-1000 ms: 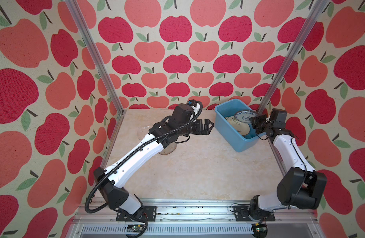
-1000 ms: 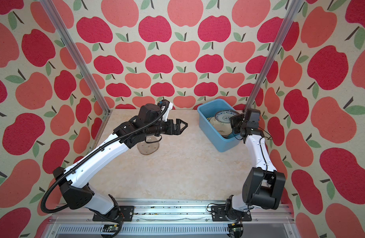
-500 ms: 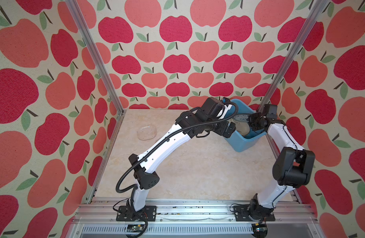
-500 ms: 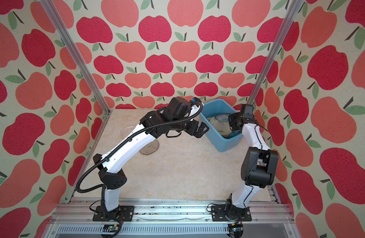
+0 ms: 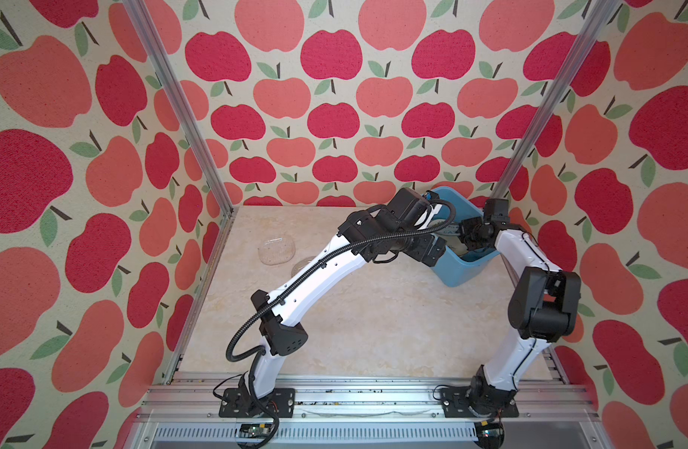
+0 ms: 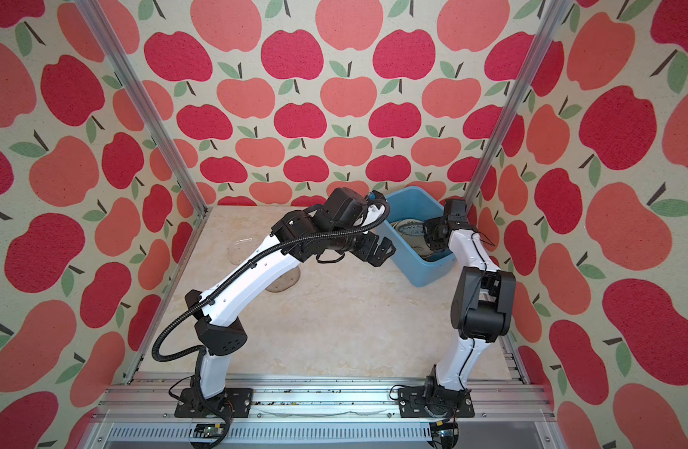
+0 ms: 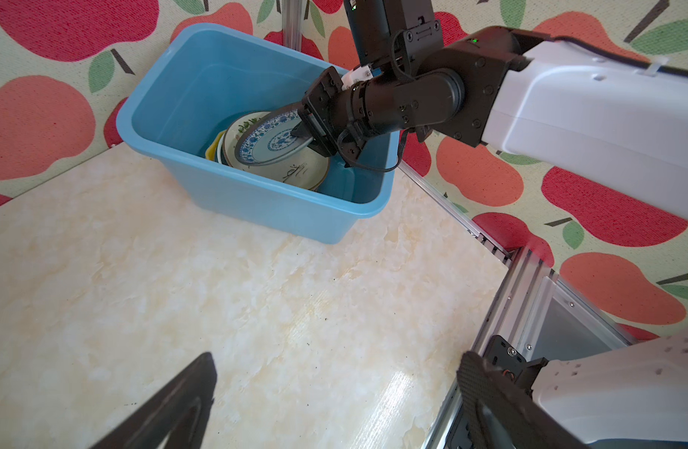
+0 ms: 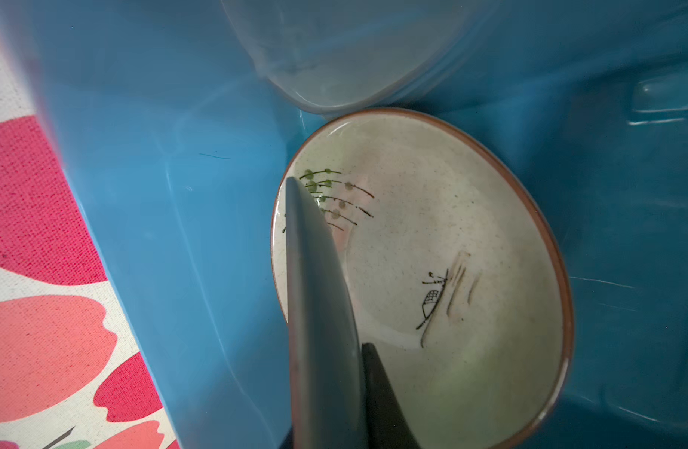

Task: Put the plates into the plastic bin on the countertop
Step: 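Lower the floral plate into the bin onto the stack with the left gripper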

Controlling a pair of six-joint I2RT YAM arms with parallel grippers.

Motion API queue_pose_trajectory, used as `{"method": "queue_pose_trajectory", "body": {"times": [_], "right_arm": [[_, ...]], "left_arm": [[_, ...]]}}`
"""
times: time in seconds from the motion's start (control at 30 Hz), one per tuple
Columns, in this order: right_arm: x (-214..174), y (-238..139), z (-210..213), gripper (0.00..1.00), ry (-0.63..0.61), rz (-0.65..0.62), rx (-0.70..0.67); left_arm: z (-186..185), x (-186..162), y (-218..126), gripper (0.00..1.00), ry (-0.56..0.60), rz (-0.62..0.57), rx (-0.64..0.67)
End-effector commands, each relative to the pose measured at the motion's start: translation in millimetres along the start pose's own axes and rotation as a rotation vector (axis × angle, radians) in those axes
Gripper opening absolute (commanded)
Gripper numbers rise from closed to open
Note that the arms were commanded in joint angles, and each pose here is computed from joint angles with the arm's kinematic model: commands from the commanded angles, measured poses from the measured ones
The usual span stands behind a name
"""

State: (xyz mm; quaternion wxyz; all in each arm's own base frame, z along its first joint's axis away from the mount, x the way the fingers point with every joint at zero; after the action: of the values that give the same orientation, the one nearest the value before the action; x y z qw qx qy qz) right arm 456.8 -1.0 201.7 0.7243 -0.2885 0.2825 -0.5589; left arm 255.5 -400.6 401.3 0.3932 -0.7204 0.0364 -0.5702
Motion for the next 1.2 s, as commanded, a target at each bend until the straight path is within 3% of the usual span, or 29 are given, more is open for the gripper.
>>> {"method": "queue_pose_trajectory", "body": {"times": [0.0,0.6,1.17], "right_arm": [[6,7,-3,0.17,0.023,-0.013,-0.033],[2,9,-25,0.47,0.017,0.024,-0.165],[3,9,-9,0.75,-0.139,0.023,-0.246]], "left_arm": [[0,1,-8,0.99,0.026,0.0,0.032],[4,-2,-8,0.99,0.013,0.009,0.061],[15,-6,-4,0.99,-0.02,0.028,0.068]]}}
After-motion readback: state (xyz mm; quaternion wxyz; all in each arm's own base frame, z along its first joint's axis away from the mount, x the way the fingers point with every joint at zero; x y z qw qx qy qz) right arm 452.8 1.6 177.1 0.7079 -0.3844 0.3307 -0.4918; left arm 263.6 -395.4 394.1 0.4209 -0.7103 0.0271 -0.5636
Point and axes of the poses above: each gripper's point midway between its finger pads, its own y axis out along the fingers, its own z axis along the line the jaws close on, x = y × z, the point moved 7 cm from there along -y, back along the fingers, and after that the axes turned 11 degrees about y, right-handed, at the moved point
